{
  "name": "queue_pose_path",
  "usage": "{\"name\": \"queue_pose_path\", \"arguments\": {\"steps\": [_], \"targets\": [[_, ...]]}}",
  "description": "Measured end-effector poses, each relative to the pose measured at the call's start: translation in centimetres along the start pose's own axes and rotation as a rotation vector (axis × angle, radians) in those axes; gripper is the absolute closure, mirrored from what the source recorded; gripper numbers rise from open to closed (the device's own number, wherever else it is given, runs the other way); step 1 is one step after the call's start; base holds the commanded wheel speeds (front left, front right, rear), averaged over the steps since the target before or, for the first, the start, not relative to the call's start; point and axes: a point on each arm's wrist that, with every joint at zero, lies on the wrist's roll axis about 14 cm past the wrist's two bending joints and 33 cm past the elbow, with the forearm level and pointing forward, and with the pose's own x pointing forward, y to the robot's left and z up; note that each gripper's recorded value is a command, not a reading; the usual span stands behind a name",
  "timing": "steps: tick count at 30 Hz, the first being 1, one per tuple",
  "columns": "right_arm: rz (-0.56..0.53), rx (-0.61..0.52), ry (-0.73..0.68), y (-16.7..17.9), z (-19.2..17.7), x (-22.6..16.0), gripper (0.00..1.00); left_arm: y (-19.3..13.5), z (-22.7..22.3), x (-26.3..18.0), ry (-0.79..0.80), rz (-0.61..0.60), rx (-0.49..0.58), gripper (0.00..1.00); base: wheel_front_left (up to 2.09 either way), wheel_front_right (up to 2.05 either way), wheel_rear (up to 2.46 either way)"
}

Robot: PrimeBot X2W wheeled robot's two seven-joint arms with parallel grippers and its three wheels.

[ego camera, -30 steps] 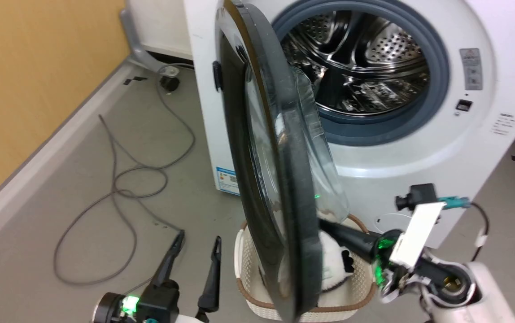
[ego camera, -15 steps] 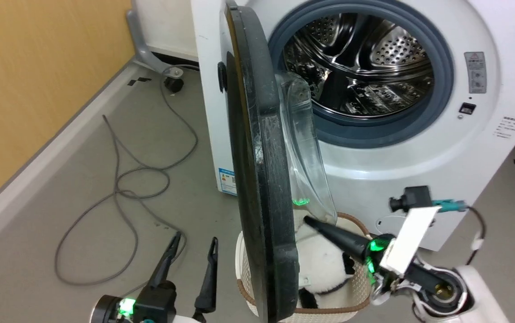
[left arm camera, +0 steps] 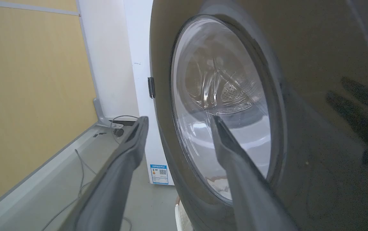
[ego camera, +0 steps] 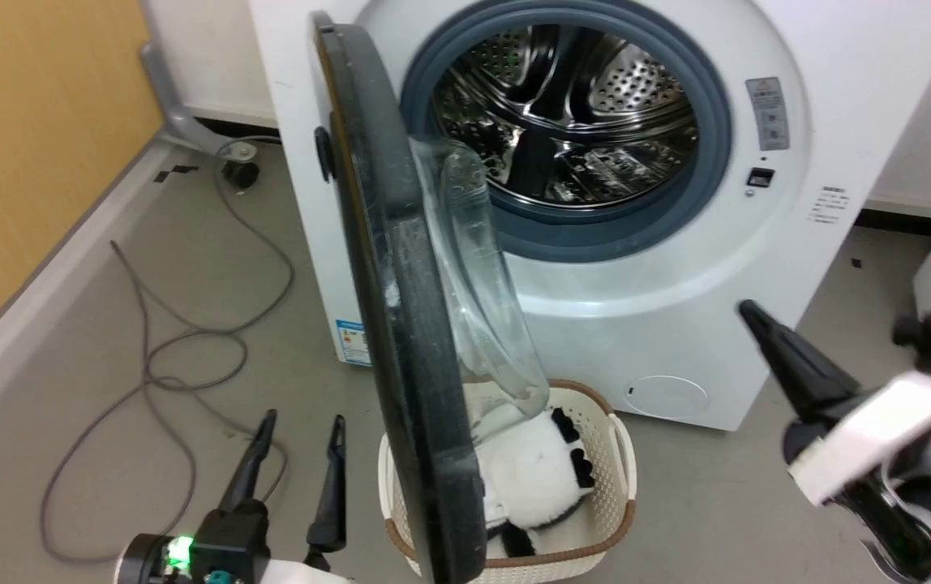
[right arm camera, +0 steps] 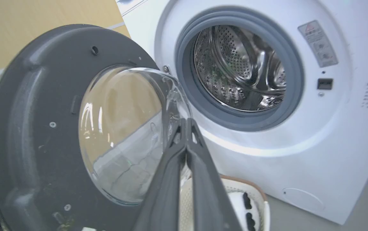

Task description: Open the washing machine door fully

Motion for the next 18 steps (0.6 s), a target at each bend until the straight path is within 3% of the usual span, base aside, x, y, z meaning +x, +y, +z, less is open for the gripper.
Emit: {"name": "queue_pose_path", "arguments": {"steps": [3,7,13,18], "targets": [[-0.066,-0.165,-0.084,-2.0,1.0,-1.9,1.00,-0.1,0.1,0.2,-0.005,-0.007,0.002,0.00,0.00,0.00,0.00],[-0.178,-0.300,-0.179,-4.4,1.8,-4.5,1.00,-0.6,-0.3,0.1,0.007,-0.027,-0.004,0.00,0.00,0.00,0.00],[-0.337,-0.319,-0.241,-5.6,0.1,-7.6,1.00,-1.7,-0.7,0.2,0.019,-0.069,-0.015,0.00,0.00,0.00,0.00],[-0.392,-0.329,-0.221,-5.2,-2.0,-9.2,1.00,-2.3,-0.9,0.3,0.025,-0.087,-0.023,0.00,0.00,0.00,0.00]]}}
